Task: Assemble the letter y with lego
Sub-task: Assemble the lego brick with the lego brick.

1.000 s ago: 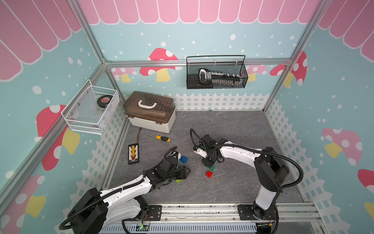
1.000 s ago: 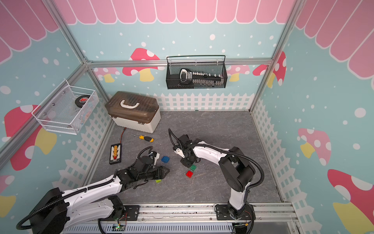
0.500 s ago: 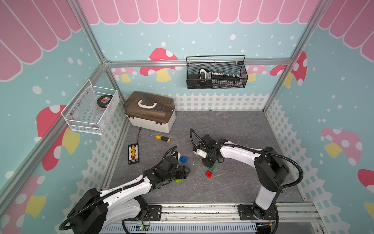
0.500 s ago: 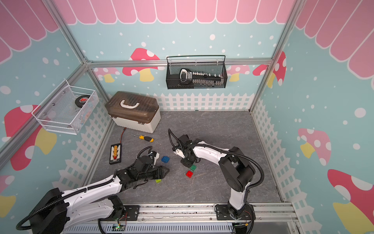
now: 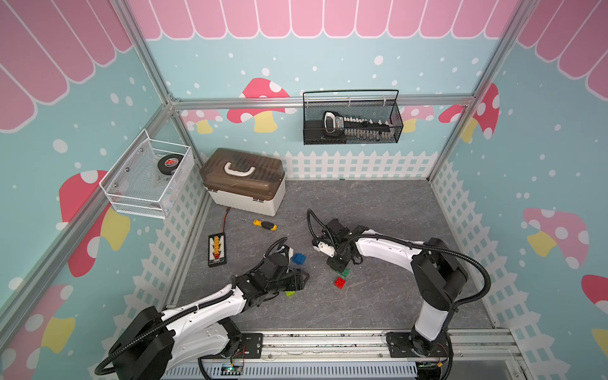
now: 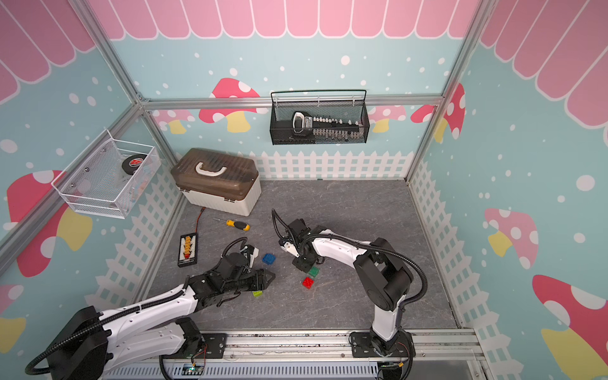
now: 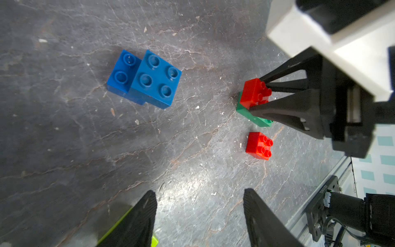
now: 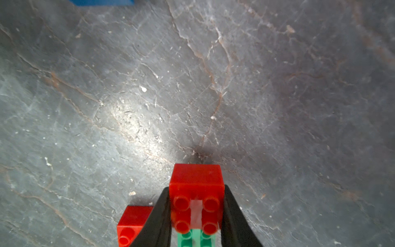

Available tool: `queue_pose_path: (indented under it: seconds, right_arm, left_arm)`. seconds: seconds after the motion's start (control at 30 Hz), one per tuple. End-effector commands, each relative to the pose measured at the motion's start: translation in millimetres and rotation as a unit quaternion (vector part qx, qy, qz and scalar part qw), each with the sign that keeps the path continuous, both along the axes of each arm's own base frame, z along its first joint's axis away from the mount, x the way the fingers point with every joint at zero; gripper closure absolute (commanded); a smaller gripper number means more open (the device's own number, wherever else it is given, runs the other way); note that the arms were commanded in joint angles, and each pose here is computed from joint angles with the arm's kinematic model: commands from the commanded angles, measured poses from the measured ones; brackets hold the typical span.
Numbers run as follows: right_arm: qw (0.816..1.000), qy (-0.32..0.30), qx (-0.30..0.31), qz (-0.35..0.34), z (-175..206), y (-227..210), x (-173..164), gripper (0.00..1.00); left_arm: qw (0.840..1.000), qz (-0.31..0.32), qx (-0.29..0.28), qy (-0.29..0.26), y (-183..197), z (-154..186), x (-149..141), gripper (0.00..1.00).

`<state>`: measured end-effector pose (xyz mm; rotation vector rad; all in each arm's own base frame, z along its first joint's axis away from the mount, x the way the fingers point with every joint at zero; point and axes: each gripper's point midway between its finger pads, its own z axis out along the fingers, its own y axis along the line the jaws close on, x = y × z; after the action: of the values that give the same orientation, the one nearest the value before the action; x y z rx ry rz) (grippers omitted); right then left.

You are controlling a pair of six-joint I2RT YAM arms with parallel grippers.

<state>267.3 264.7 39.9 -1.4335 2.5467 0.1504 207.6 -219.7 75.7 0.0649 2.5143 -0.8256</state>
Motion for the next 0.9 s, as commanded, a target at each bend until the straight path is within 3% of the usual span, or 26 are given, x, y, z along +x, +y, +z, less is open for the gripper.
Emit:
queue_pose_path:
  seconds: [0.0, 0.37, 0.6, 0.87]
  right_arm:
    - [0.995, 0.086, -0.055, -0.005, -42.6, -23.7, -38.2, 0.75]
    - [0.994, 0.091, -0.067, -0.015, -43.8, -30.6, -39.2, 0.76]
    - [0.997, 0.007, -0.044, -0.057, -16.9, -24.6, 10.8, 0.76]
    - [0.998, -0.018, -0.032, -0.054, -7.9, -5.3, 42.5, 0.75]
  left_arm:
    - [1.0, 0.01, 0.005, -0.009, 6.1, 0.2, 2.6, 0.34]
    - [1.0, 0.014, 0.004, -0.009, 7.5, -0.4, 2.9, 0.34]
    - [1.0, 0.013, 0.004, -0.01, 8.0, 1.7, 2.3, 0.34]
    - [1.0, 0.015, 0.004, -0.009, 9.0, 3.8, 1.8, 0.34]
